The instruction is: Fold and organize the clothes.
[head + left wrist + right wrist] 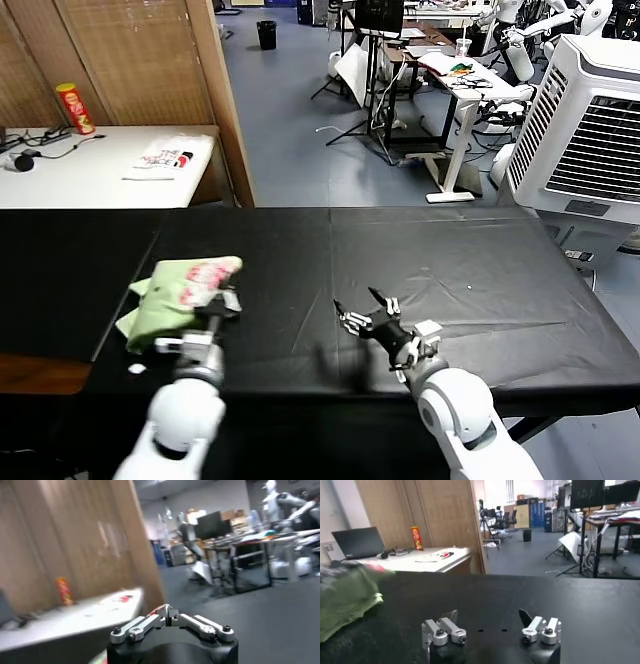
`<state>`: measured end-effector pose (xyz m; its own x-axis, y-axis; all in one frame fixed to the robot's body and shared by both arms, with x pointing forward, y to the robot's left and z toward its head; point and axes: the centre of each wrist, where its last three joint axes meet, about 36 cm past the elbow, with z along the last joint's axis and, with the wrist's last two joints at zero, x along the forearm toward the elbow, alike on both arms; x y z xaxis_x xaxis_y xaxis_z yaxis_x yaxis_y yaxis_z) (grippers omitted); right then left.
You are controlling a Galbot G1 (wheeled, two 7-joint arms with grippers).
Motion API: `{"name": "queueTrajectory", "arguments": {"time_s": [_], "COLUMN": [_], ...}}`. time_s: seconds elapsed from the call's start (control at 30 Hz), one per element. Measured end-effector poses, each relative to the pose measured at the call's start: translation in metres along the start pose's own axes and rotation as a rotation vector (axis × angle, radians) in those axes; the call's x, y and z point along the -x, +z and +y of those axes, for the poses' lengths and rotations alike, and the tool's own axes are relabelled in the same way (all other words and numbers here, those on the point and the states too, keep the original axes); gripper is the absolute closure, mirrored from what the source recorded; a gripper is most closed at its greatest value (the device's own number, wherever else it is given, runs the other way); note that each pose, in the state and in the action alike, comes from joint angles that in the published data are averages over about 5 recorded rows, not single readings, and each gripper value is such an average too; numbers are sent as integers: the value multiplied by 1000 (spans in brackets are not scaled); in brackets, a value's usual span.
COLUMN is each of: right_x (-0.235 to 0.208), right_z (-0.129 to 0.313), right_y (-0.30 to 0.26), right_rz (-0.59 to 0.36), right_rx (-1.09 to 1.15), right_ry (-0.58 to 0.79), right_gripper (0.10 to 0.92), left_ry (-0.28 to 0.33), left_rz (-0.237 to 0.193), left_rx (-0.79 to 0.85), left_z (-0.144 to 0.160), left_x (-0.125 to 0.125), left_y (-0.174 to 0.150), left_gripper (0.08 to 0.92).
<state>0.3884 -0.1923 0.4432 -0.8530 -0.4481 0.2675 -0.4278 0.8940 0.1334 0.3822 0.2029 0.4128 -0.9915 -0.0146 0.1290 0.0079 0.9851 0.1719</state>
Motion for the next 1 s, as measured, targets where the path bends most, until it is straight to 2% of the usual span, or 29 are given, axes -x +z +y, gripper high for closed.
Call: {"name": "queueTrajectory", "arguments": {"time_s": [0.1,0.2,0.3,0.47,0.57,0.63,0.8,1.0], "right_x": [-8,-16,-19,-11,2,14,51,92], "right_z": [-6,-17,-26,-26,-19,-12,7,28], "right_y": [0,-2,-4,-8,-12,-14,-16,-10], "right_rz": [26,53,76,105,114,118,137,179], "right_rx": [24,36,51,110,154,185,267,344], "right_ry": [-11,-10,0,-12,-39,-61,-113,-147], "right_gripper": [224,224,224,224,224,224,224,261], "left_ry": [39,86,137,195,208,201,172,143], "left_rz": [6,4,-21,-92,-115,-130,-154,-143], "left_rx": [-59,-116,-147,-178,-189,-177,-130,-108], "left_z": [-25,-38,-45,-41,-31,-22,1,14], "left_x": [1,0,-3,-7,-10,-11,-17,-23], "left_y": [1,-1,-4,-9,-12,-14,-13,-4], "left_gripper": [862,840,724,442,289,229,203,201]}}
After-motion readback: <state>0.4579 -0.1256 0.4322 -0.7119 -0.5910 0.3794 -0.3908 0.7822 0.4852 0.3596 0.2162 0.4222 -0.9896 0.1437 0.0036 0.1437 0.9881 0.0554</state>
